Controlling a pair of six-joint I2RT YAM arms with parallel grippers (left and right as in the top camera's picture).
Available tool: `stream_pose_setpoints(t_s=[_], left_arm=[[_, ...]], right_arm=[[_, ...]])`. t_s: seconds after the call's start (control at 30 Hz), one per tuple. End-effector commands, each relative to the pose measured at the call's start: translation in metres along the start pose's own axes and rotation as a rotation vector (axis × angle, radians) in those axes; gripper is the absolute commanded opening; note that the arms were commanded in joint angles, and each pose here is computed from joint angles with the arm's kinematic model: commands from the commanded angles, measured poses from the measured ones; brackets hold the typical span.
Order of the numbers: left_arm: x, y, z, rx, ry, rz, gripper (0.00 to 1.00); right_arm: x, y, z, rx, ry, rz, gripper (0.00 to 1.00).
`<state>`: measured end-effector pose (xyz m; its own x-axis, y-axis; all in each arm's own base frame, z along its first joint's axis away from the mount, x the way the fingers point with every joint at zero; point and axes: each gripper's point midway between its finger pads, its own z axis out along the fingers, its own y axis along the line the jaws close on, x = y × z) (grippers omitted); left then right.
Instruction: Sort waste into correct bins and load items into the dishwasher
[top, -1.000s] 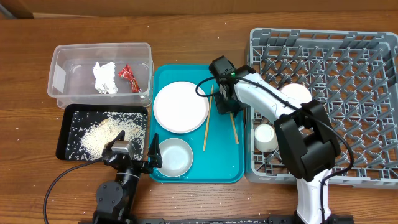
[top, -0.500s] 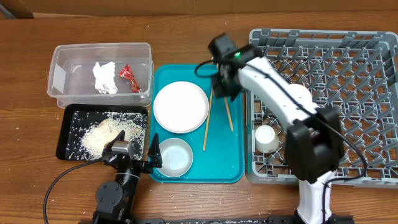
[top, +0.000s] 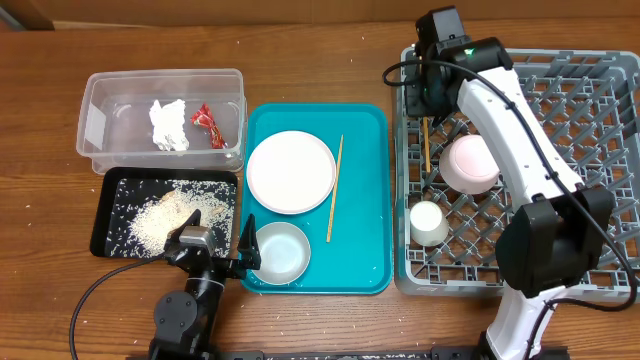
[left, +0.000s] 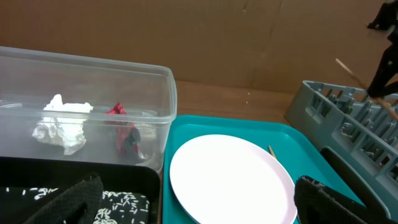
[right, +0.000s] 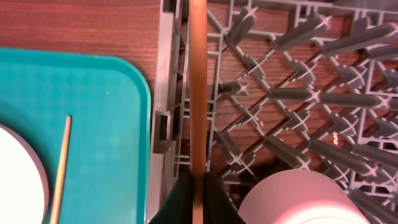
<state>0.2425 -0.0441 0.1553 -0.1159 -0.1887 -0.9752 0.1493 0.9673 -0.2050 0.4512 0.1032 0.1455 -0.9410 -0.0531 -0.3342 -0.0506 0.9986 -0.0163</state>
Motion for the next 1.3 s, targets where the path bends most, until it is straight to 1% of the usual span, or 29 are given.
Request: stream_pose_setpoints(t_s=[0.0, 0.03, 0.07, 0.13, 0.27, 0.33, 0.43, 0.53, 0.7, 0.83, 0.97, 1.03, 1.13, 1.27], left_arm=[[-0.001, 0.001, 0.000, 0.000, -0.009, -0.004, 1.00], [-0.001, 0.001, 0.000, 0.000, -0.009, -0.005, 1.00], [-0.001, 0.001, 0.000, 0.000, -0.009, -0.005, 1.00], [-0.001, 0.001, 0.000, 0.000, -0.009, -0.005, 1.00], [-0.001, 0.001, 0.000, -0.001, -0.009, -0.005, 1.00], [-0.001, 0.001, 0.000, 0.000, -0.009, -0.005, 1.00], [-0.001, 0.001, 0.000, 0.000, -0.009, -0.005, 1.00], [-0.001, 0.001, 0.000, 0.000, -0.009, -0.004, 1.00], [-0.001, 0.001, 0.000, -0.001, -0.008, -0.005, 1.00], [-0.001, 0.001, 0.000, 0.000, -0.009, -0.005, 1.00], [-0.001, 0.001, 0.000, 0.000, -0.009, -0.005, 1.00], [-0.001, 0.001, 0.000, 0.000, -0.009, -0.005, 1.00], [-0.001, 0.001, 0.000, 0.000, -0.009, -0.005, 1.00], [-0.001, 0.001, 0.000, 0.000, -0.009, -0.005, 1.00]], right_arm=[[0.012, 0.013, 0.017, -0.037, 0.061, -0.046, 0.24], [0.015, 0.017, 0.016, -0.044, 0.069, -0.039, 0.33], [0.016, 0.021, 0.013, -0.055, 0.071, -0.033, 0.39], [0.017, 0.032, 0.005, -0.067, 0.061, 0.004, 0.44], [0.025, 0.079, -0.021, -0.191, 0.050, 0.017, 0.49], [0.032, 0.099, -0.025, -0.221, 0.064, 0.042, 0.50], [0.044, 0.128, -0.019, -0.227, 0.084, 0.066, 0.51], [0.049, 0.150, 0.000, -0.212, 0.082, 0.090, 0.52], [0.048, 0.149, 0.045, -0.096, 0.047, 0.203, 0.52], [0.046, 0.148, 0.072, -0.089, 0.052, 0.228, 0.51], [0.044, 0.145, 0.088, -0.082, 0.057, 0.239, 0.50], [0.048, 0.144, 0.098, -0.070, 0.074, 0.238, 0.46], [0.057, 0.144, 0.112, -0.057, 0.105, 0.234, 0.35], [0.067, 0.144, 0.121, -0.053, 0.149, 0.231, 0.27]])
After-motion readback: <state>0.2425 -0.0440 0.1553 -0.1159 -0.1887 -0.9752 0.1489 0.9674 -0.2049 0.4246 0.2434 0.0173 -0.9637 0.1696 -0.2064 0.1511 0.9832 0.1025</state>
